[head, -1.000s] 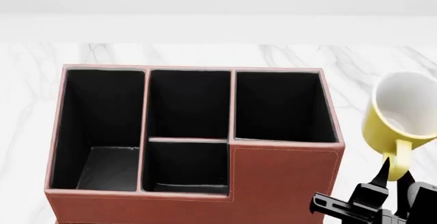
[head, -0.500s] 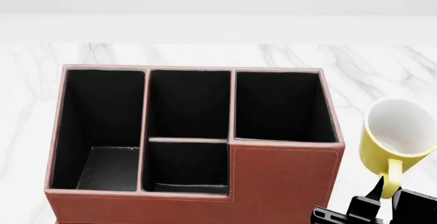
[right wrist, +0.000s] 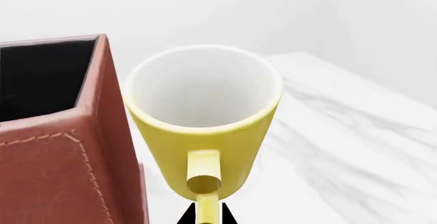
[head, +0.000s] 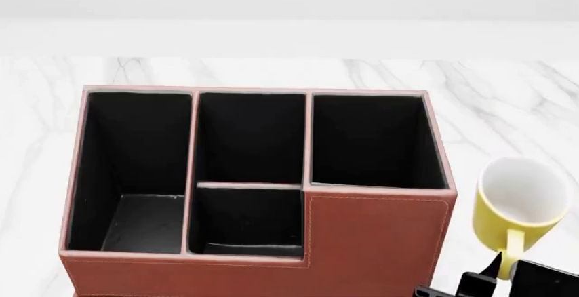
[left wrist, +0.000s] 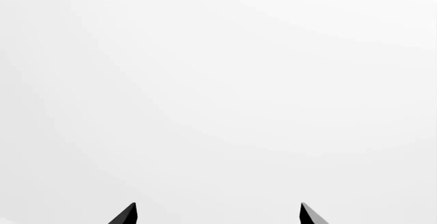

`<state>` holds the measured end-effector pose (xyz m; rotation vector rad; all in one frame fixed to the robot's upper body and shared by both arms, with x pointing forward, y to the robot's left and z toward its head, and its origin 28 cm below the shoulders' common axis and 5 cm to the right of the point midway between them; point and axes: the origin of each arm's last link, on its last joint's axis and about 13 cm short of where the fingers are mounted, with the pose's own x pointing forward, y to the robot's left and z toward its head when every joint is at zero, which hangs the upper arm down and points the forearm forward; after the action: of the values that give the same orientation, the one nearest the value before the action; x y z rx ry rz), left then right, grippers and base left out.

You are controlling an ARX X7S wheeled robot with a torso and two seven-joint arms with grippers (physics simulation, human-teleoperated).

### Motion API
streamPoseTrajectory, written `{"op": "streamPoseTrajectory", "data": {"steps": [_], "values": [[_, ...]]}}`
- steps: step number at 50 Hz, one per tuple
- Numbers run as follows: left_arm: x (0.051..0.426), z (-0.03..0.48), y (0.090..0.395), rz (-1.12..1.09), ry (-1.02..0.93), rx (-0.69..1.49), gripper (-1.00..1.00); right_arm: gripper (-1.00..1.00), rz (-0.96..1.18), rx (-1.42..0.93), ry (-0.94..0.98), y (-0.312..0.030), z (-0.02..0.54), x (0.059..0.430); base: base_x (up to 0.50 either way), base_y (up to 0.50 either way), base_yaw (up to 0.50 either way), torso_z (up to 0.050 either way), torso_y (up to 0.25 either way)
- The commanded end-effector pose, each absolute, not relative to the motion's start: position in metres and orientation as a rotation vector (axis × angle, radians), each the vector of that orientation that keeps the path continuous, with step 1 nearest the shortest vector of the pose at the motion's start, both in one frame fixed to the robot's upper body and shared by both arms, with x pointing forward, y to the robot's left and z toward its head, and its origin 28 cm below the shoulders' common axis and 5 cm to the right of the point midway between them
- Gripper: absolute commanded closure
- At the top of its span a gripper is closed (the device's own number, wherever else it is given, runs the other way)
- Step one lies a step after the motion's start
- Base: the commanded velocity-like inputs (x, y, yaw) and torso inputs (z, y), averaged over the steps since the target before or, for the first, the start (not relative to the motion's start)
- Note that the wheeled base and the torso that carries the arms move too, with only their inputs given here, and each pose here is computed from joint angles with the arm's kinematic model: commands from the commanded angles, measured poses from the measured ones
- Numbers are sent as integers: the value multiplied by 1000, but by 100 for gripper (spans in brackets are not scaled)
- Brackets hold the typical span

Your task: Pick up the yellow and white mug and place it to the right of the caddy.

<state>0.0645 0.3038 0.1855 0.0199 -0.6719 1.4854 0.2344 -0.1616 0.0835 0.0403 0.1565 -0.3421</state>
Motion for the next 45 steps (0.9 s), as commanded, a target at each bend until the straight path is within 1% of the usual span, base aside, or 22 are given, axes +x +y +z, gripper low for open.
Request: {"op": "streamPoseTrajectory", "data": {"steps": [1,45], "values": [[65,185,304,1483,-672,21,-100,100,-337,36,152,-162,78,240,0,0,0,0,0],[64,186,304,1481,-673,20,-100,100,-356,56,273,-166,39,247,0,0,0,0,1]]}}
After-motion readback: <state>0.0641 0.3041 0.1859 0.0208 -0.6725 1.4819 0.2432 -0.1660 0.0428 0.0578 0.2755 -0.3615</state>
